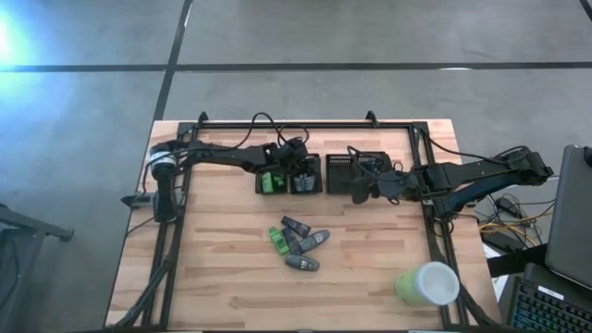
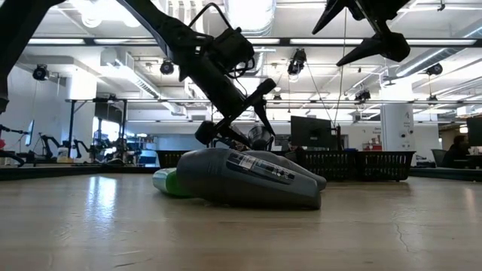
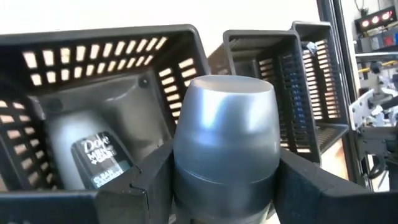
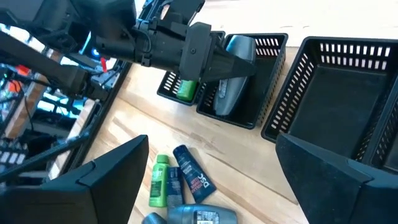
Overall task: Pick & Place Travel size toiletries
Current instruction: Put the roll-on into the center left black basket
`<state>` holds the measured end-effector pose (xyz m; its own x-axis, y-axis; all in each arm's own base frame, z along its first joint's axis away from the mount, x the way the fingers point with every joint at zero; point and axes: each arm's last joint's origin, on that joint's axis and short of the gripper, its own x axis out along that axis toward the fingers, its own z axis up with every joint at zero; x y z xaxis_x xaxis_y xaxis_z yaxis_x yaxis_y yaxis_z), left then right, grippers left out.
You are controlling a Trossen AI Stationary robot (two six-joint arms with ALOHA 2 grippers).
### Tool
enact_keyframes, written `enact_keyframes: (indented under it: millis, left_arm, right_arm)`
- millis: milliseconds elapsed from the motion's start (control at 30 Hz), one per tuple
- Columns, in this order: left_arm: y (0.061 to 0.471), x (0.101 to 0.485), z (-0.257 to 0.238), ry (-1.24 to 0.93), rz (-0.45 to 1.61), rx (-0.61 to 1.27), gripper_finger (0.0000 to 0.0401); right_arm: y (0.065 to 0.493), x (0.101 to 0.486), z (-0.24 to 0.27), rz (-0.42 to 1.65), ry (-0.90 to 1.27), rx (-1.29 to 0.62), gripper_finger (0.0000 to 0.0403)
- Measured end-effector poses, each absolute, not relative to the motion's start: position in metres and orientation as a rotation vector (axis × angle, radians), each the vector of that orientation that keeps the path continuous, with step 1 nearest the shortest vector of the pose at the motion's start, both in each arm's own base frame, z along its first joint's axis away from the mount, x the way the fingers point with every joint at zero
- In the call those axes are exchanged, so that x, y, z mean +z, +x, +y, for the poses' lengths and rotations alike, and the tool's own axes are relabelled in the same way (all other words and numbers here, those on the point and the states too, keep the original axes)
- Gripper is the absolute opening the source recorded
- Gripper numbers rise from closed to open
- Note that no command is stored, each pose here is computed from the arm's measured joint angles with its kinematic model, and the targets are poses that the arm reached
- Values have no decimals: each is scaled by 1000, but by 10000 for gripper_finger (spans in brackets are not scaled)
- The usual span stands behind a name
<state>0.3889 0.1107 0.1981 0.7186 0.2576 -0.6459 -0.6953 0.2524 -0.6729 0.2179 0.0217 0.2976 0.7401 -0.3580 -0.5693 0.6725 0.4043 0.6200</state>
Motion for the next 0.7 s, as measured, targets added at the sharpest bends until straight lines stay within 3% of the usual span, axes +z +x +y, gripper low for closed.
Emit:
enact_keyframes:
  millis: [333, 700]
  left_arm:
    - [390, 198, 111, -1132, 443, 668, 209]
    - [395, 172, 114, -1176, 450, 776, 209]
  right_arm:
    - [218, 298, 21, 372, 933, -674, 330]
    - [218, 298, 21, 401, 859, -646, 361]
